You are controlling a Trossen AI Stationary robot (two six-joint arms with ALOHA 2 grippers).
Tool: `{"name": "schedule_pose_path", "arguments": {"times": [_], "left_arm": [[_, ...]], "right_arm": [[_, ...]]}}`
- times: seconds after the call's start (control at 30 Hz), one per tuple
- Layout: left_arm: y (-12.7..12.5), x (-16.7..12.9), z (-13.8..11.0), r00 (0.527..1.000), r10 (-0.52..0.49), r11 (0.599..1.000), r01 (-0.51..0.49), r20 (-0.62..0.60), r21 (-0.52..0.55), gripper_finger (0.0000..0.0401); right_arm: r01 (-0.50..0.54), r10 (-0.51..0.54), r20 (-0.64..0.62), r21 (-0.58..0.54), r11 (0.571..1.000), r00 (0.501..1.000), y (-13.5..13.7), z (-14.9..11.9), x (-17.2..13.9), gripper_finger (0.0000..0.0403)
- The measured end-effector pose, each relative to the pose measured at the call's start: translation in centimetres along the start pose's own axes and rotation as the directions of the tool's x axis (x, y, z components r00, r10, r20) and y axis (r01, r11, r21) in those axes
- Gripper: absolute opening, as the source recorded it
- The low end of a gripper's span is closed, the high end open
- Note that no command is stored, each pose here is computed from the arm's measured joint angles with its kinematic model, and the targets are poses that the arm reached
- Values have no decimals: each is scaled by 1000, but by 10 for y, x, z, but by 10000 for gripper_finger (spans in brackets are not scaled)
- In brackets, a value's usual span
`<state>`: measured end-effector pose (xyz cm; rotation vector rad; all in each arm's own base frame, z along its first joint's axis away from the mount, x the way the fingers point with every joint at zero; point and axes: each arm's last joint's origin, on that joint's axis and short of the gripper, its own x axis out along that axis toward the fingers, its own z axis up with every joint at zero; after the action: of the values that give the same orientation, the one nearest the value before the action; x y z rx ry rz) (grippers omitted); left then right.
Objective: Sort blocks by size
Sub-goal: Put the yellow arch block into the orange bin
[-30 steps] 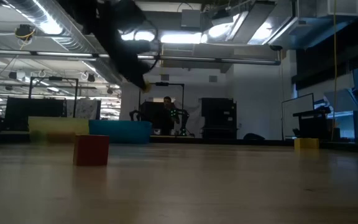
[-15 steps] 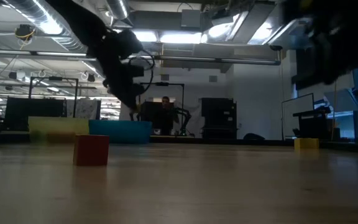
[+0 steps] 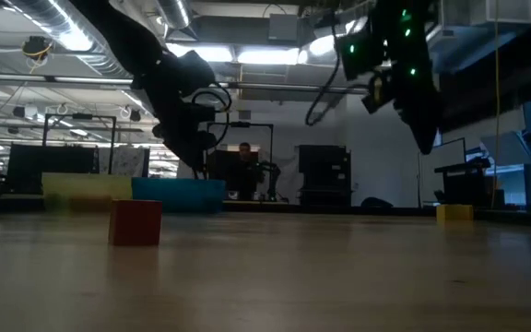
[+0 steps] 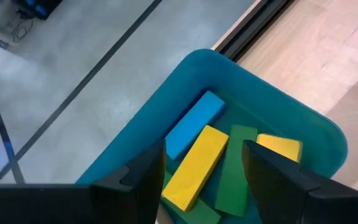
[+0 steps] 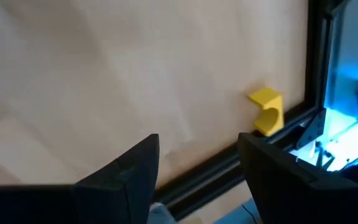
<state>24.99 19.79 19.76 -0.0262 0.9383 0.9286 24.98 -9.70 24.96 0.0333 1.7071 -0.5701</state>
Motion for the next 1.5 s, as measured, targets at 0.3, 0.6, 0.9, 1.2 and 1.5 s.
{"name": "schedule_pose_path", "arguments": {"times": [0.3,0.6,0.9,1.2,1.5], "left_arm": [[-6,-2,0,1000,-18,999,18,4,28,196],[-6,-2,0,1000,-18,999,18,5,32,196],[-6,-2,0,1000,-18,999,18,6,34,196],[-6,-2,1,1000,-18,999,17,11,33,196],[-6,-2,1,1000,-18,1000,17,11,23,196]], "right_arm": [[-101,103,-63,27,995,993,-89,-10,36,220],[-122,119,57,64,990,991,-143,-23,72,220],[-119,119,13,-36,992,993,-146,-42,113,220],[-76,76,44,-8,997,996,-147,-42,124,220],[-122,122,-43,0,993,992,-143,-35,148,220]]}}
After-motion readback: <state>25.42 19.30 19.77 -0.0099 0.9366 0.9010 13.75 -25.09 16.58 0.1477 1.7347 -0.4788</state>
